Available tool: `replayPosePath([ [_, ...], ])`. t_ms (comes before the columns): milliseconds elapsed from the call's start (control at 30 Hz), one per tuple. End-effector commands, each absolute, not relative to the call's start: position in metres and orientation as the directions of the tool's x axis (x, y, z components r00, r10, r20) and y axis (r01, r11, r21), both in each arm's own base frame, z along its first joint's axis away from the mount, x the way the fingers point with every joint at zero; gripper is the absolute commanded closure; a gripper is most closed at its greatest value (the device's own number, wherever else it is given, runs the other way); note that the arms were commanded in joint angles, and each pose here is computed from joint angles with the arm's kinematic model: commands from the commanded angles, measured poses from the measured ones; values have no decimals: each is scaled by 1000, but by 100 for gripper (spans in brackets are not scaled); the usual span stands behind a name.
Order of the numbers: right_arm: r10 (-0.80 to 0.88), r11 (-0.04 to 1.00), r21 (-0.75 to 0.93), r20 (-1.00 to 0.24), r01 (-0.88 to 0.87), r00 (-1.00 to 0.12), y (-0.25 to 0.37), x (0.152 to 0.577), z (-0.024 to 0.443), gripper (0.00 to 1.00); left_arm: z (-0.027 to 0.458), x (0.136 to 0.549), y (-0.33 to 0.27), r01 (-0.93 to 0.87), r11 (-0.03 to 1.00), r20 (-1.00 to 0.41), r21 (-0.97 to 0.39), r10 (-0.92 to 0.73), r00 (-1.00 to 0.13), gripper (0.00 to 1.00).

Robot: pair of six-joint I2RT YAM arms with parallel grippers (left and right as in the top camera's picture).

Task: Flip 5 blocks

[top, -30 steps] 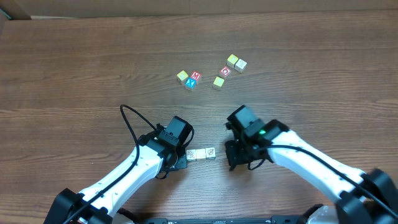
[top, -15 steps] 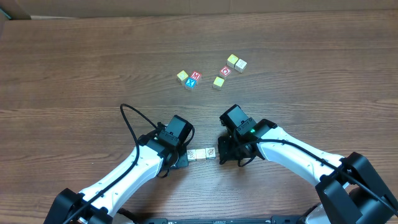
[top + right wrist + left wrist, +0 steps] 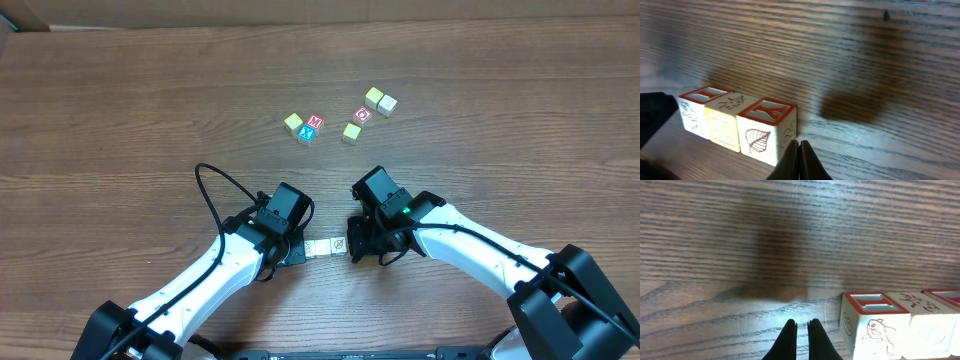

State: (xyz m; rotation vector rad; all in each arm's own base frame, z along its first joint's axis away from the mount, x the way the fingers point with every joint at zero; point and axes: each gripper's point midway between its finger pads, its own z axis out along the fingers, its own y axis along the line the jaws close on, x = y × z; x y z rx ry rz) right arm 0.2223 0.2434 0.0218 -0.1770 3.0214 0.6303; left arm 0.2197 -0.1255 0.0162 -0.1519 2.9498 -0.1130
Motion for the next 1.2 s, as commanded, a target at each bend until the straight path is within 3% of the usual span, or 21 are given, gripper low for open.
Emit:
replayPosePath([
  [0, -90, 907, 407, -61, -107, -994, 246, 221, 22, 96, 13, 217, -127, -76, 993, -159, -94, -90, -983, 96],
  [767, -41, 915, 401, -21, -46, -999, 250, 225, 1, 96, 11, 214, -133, -72, 990, -136, -121, -89, -987, 96],
  [1167, -46, 908, 416, -11, -46, -999, 253, 223, 2, 96, -17, 211, -136, -85, 991, -63, -102, -91, -994, 96],
])
